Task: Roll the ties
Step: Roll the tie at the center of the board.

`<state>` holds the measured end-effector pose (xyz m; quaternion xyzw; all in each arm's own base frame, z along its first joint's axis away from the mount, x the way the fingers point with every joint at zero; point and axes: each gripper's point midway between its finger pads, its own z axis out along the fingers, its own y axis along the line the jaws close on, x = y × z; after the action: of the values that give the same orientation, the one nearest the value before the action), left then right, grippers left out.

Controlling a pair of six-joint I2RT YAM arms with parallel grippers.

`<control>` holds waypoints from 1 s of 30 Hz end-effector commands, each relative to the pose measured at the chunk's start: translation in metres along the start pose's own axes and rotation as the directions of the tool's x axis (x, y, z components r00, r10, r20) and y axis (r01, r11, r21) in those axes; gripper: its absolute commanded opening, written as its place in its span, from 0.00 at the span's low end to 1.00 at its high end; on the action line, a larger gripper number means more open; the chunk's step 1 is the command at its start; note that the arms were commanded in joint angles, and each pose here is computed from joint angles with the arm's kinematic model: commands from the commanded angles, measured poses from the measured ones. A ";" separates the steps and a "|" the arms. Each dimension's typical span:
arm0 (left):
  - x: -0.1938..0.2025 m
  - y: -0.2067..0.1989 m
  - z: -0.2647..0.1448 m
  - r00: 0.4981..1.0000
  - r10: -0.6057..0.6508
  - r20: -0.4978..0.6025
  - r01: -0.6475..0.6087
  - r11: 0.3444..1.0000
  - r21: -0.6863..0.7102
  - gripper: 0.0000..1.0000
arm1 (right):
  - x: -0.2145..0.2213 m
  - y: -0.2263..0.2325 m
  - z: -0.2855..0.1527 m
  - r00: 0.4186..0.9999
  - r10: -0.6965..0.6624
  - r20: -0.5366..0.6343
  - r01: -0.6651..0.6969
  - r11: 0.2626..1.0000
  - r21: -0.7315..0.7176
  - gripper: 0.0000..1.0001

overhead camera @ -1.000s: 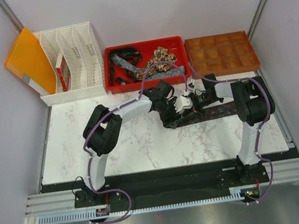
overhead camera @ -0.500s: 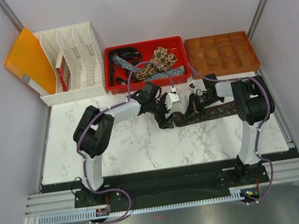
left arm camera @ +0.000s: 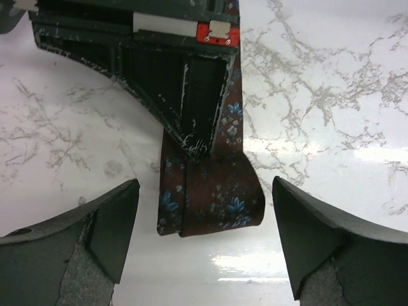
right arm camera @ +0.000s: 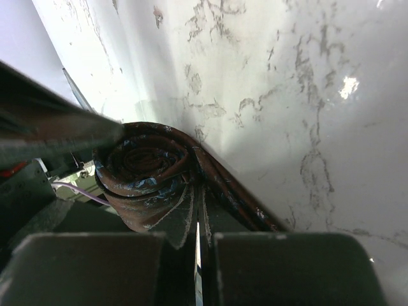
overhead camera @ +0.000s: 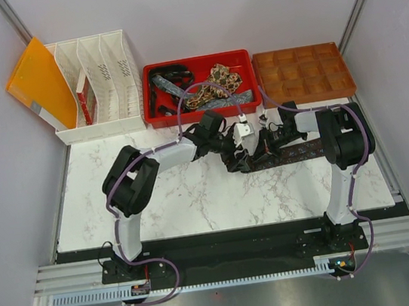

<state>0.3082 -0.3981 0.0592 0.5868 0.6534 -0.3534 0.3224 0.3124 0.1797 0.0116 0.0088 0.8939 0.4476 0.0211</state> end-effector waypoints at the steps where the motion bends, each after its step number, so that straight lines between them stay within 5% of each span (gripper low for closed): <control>1: -0.012 -0.005 0.012 0.999 -0.024 0.036 0.024 1.000 -0.007 0.87 | 0.006 -0.054 0.013 1.000 -0.012 -0.005 0.012 0.980 0.197 0.00; 8: -0.003 -0.020 0.007 0.997 -0.071 0.025 0.072 0.997 -0.028 0.86 | 0.007 -0.053 0.012 1.000 -0.014 -0.007 0.016 0.981 0.192 0.00; 15: 0.009 -0.029 0.011 0.996 -0.083 0.018 0.083 0.997 -0.011 0.61 | 0.013 -0.053 0.012 1.000 -0.012 -0.014 0.015 0.982 0.189 0.00; 22: 0.018 -0.022 0.017 0.991 -0.137 -0.005 0.136 0.989 -0.048 0.70 | 0.016 -0.051 0.012 1.000 -0.009 -0.017 0.012 0.983 0.185 0.00; 30: 0.028 -0.006 0.004 0.974 -0.156 -0.165 0.135 0.982 -0.134 0.42 | 0.019 -0.037 0.019 1.000 -0.005 -0.015 0.007 0.989 0.148 0.00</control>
<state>0.2928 -0.3970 0.0327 0.5402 0.7147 -0.3281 0.2995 0.3066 0.1839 0.0108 0.0104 0.8864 0.4626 0.0145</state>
